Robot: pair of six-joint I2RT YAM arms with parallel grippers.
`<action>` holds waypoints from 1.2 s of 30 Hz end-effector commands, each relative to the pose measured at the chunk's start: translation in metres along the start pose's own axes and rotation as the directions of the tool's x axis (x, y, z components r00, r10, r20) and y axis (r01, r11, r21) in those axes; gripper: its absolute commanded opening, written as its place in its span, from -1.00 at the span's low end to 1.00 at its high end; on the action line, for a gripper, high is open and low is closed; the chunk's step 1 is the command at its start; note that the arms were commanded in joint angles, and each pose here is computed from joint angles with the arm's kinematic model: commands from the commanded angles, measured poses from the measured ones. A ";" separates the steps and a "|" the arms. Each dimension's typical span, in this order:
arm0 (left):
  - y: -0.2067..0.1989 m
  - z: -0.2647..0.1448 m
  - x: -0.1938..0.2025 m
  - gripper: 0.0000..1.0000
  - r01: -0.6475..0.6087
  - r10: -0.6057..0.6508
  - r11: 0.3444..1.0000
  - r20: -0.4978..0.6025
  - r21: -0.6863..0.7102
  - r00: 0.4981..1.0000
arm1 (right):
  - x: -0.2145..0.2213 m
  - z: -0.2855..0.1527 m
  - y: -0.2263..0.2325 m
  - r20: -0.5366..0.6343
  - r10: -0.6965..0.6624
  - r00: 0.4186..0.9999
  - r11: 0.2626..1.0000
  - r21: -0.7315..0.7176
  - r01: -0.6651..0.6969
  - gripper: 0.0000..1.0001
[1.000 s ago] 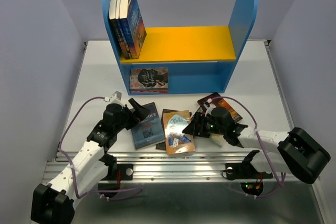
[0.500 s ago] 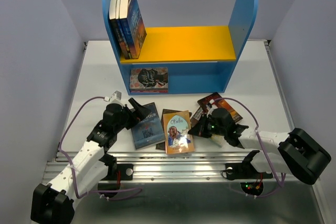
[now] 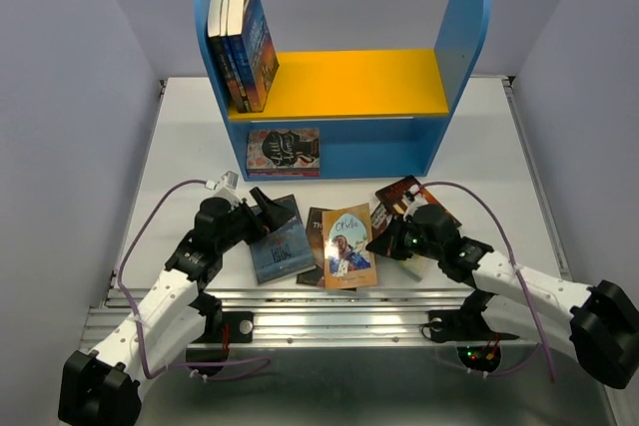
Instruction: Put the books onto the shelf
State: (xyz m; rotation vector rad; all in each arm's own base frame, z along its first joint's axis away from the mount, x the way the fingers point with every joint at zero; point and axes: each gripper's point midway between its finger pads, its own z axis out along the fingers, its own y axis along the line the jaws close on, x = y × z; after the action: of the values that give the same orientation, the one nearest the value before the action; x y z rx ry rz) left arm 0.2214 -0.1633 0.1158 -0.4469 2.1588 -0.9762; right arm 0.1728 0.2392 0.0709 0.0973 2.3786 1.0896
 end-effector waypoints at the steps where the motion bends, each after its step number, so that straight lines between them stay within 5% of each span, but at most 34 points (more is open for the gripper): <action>1: -0.038 -0.006 0.011 0.97 -0.096 0.109 0.969 -0.046 0.229 0.993 | -0.037 -0.018 0.043 0.106 -0.073 0.992 0.993 -0.081 0.082 -0.99; 4: -0.061 -0.012 0.021 0.97 -0.118 0.161 0.919 -0.085 0.376 0.983 | -0.049 -0.033 0.069 0.151 -0.093 0.984 0.981 -0.155 0.117 -0.99; 11: -0.079 -0.022 0.027 0.98 -0.151 0.221 0.869 -0.095 0.472 0.971 | -0.059 -0.061 0.117 0.163 -0.121 0.979 0.940 -0.299 0.166 -0.99; 28: -0.117 -0.047 0.027 0.96 -0.155 0.253 0.743 -0.059 0.652 0.966 | -0.029 -0.089 0.178 -0.012 -0.180 0.984 0.774 -0.618 0.134 -0.99; 31: -0.122 -0.050 0.026 0.85 -0.149 0.251 0.728 -0.058 0.669 0.966 | -0.026 -0.089 0.181 -0.023 -0.201 0.979 0.753 -0.643 0.139 -0.99; 34: -0.125 -0.053 0.026 0.45 -0.137 0.241 0.721 -0.060 0.679 0.969 | -0.025 -0.084 0.178 -0.036 -0.212 0.977 0.762 -0.632 0.142 -0.99; 36: -0.126 -0.055 0.026 0.02 -0.136 0.237 0.714 -0.055 0.687 0.970 | -0.026 -0.079 0.176 -0.038 -0.217 0.975 0.773 -0.617 0.148 -0.99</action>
State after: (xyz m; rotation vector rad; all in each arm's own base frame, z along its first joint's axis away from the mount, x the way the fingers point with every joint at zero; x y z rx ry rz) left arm 0.1753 -0.2293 0.2045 0.1341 1.8313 -1.5604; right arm 0.1312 0.2913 0.2236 -0.3351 2.0660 1.6937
